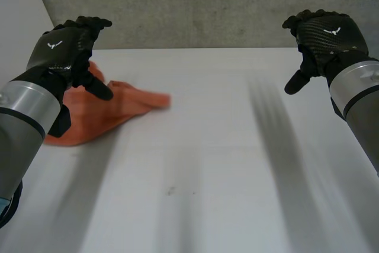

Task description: Fold the laundry

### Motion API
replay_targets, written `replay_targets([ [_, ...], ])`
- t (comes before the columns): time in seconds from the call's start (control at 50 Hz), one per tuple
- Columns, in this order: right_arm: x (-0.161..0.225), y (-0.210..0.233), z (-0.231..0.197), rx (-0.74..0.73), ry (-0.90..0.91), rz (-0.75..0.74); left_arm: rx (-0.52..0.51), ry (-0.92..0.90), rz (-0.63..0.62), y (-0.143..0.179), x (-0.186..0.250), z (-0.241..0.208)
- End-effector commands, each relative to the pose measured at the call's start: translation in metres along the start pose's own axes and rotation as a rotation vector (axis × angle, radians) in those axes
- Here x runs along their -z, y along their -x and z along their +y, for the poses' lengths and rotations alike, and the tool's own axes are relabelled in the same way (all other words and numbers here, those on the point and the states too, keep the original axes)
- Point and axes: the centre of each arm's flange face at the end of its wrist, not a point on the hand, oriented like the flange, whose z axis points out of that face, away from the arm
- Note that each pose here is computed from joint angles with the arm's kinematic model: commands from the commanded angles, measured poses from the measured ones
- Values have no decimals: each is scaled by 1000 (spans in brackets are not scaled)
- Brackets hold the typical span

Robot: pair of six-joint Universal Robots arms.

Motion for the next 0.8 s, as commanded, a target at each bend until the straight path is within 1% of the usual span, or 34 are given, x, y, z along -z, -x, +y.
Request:
replay_targets([
  [0.02,0,4,3,0,7,-26,-1,-5,-8,3,-1,-2],
  [0.18,0,4,5,2,12,-27,-6,-16,-12,4,-4,-2],
  [0.28,0,4,5,2,15,-28,-20,-9,-45,14,-14,5],
  [0.32,0,5,6,4,16,-29,-53,22,-70,23,-24,14],
  [0.34,0,5,6,4,16,-29,-54,22,-71,23,-24,14],
  [0.36,0,5,6,5,17,-30,-76,37,-90,31,-31,19],
  [0.38,0,5,6,5,17,-30,-77,38,-91,31,-31,20],
  [0.42,0,5,8,5,24,-30,-118,72,-131,47,-43,30],
  [0.44,0,5,8,5,24,-30,-118,72,-131,47,-43,30],
  [0.48,0,4,9,5,24,-28,-156,113,-167,66,-58,45],
  [0.5,0,4,9,5,24,-28,-156,114,-167,66,-58,45],
  [0.52,0,4,9,5,24,-30,-170,141,-190,76,-66,55],
  [0.54,0,4,9,5,24,-30,-170,142,-190,77,-67,56],
  [0.58,-1,4,9,5,22,-36,-190,196,-220,95,-83,77],
  [0.6,-1,4,9,5,22,-36,-190,196,-220,95,-83,77],
  [0.64,-1,4,8,5,21,-37,-205,241,-240,110,-96,98],
  [0.7,-1,4,9,7,22,-37,-214,265,-252,118,-100,108],
  [0.74,-1,4,9,7,22,-37,-228,290,-259,128,-110,125],
  [0.8,-1,4,9,7,23,-37,-235,305,-253,131,-119,138],
])
